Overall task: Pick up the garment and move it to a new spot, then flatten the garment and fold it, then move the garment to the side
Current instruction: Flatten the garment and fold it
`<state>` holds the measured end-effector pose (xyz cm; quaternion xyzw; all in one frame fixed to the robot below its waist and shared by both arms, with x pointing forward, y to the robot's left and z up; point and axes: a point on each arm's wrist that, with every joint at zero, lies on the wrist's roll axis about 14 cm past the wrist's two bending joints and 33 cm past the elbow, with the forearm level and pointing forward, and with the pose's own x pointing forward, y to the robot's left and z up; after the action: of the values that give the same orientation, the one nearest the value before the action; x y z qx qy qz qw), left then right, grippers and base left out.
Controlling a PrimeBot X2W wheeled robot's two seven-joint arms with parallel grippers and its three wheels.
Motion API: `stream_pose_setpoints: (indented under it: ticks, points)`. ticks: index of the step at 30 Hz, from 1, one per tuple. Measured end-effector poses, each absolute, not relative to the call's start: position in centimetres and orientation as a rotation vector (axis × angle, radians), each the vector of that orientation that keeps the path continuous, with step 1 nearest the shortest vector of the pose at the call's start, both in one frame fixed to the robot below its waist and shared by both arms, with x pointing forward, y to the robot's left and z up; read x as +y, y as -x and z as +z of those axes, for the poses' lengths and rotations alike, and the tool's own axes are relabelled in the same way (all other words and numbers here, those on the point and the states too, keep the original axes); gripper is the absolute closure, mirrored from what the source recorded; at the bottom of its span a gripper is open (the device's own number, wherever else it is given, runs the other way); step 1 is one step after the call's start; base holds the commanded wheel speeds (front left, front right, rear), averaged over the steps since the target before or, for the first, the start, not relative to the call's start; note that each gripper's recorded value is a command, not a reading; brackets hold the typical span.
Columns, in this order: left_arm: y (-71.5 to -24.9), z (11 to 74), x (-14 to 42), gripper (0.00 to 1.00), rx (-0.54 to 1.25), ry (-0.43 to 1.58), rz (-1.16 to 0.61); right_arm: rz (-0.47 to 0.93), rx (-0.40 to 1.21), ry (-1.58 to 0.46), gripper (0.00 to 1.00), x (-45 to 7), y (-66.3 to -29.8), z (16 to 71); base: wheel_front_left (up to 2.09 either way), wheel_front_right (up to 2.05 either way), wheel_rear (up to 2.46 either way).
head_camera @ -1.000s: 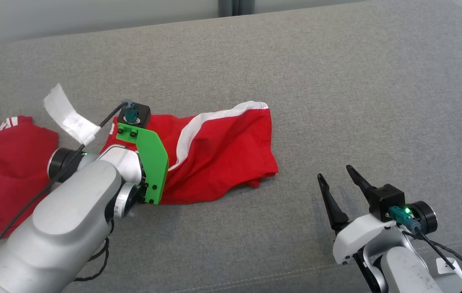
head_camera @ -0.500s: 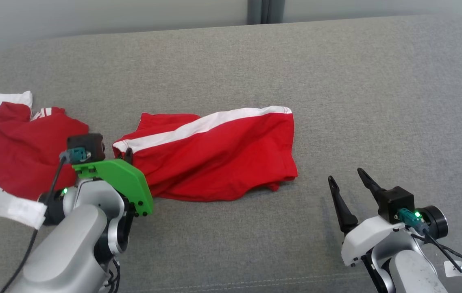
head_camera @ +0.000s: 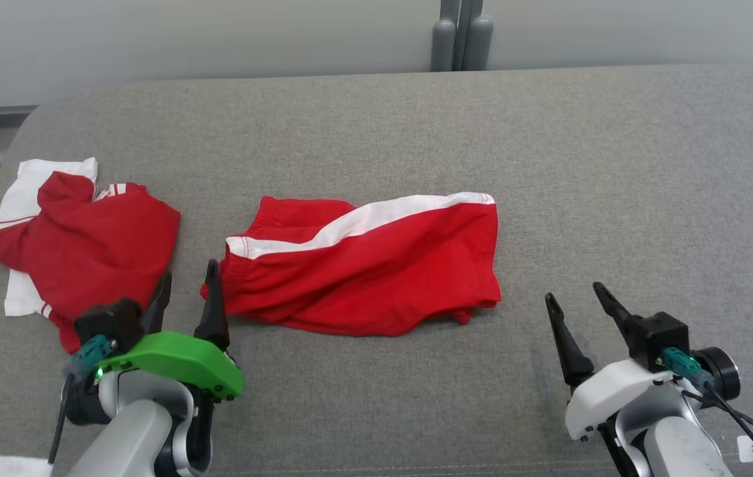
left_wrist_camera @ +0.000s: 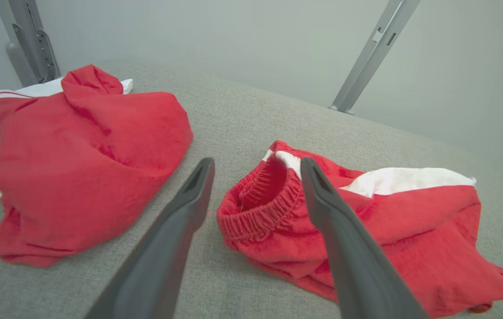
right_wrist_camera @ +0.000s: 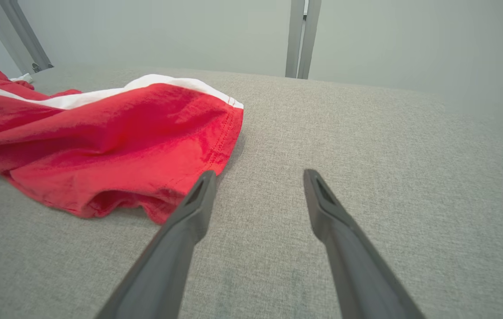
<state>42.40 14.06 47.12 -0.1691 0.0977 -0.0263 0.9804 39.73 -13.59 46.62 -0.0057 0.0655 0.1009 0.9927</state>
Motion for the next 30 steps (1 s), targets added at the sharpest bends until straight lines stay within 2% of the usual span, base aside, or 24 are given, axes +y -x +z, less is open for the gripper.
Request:
stream_pose_setpoints:
  ticks: [4, 8, 15, 22, 26, 30]
  points:
    - [-41.3, 48.3, 15.3, 0.0, 0.128, 0.34, -0.025, 0.169, 0.086, -0.031, 0.0, -14.6, -39.4, 47.6, 0.0, 0.0, 0.0]
    - [-40.5, 52.1, 16.4, 0.0, -0.027, 0.336, -0.005, 0.158, 0.023, -0.045, 0.0, -14.8, -39.3, 49.0, 0.0, 0.0, 0.0]
    - [-37.4, 53.1, 16.7, 0.0, -0.113, 0.301, -0.012, 0.152, -0.043, -0.121, 0.0, -14.7, -38.7, 50.2, 0.0, 0.0, 0.0]
    - [-35.3, 52.0, 17.5, 0.0, -0.114, 0.208, -0.006, 0.138, -0.05, -0.08, 0.0, -15.4, -38.2, 50.0, 0.0, 0.0, 0.0]
    - [-34.6, 49.7, 18.0, 0.0, -0.05, 0.148, -0.004, 0.135, -0.076, -0.028, 0.0, -15.7, -38.1, 50.8, 0.0, 0.0, 0.0]
    - [-33.9, 47.7, 18.0, 0.0, 0.011, 0.118, -0.005, 0.13, -0.024, 0.015, 0.0, -16.1, -37.1, 49.1, 0.0, 0.0, 0.0]
